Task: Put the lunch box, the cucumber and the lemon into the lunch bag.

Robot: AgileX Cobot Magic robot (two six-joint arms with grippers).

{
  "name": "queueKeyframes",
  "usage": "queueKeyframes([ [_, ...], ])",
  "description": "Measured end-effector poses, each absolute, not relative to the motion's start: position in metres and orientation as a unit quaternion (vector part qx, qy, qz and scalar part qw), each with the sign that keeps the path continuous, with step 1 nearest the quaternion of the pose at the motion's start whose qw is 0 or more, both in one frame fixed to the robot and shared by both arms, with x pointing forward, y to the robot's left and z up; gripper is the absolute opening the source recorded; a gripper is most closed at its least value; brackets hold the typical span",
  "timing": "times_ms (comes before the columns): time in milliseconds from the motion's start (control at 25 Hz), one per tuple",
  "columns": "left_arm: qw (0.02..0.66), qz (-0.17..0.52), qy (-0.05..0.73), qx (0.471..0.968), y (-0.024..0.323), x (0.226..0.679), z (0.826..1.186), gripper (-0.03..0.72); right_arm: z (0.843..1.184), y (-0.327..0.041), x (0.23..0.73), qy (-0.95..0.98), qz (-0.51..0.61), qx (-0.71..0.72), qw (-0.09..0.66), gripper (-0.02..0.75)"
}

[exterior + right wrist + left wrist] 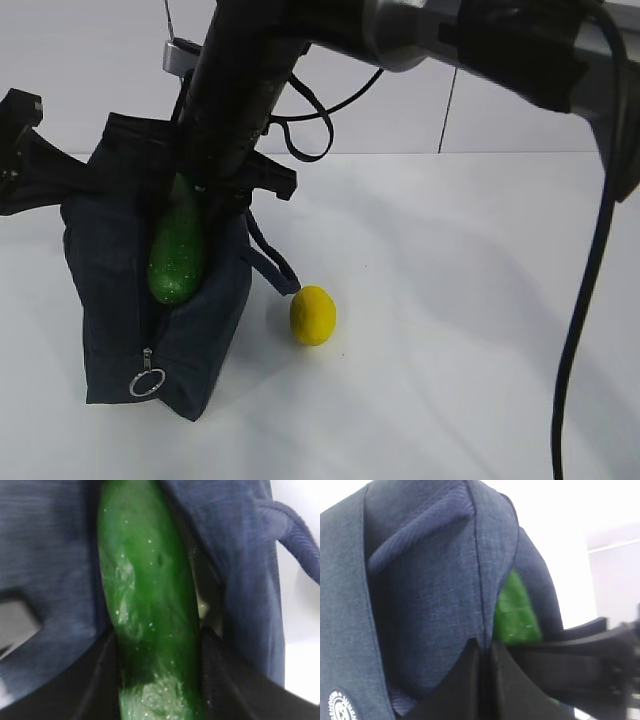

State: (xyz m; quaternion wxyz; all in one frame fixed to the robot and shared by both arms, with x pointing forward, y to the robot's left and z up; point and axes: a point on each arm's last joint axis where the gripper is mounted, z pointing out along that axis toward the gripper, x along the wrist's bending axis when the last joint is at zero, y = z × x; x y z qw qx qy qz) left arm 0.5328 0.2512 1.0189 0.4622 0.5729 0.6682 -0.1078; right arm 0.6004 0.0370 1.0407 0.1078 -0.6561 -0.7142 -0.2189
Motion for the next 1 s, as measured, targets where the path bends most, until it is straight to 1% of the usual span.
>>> queueKeyframes([
  [160,0.462,-0.108,0.668,0.573,0.251,0.533,1.019,-0.004,1.032,0.039,0.602,-0.715,-0.210,-0.658,0.109,0.355],
  [560,0.462,-0.109,0.667,0.574,0.251,0.533,1.019,-0.004,1.036,0.045,0.610,-0.696,-0.268,-0.657,0.108,0.355],
  [1000,0.462,-0.110,0.667,0.574,0.251,0.532,1.019,-0.004,1.036,0.045,0.611,-0.705,-0.273,-0.647,0.098,0.358],
])
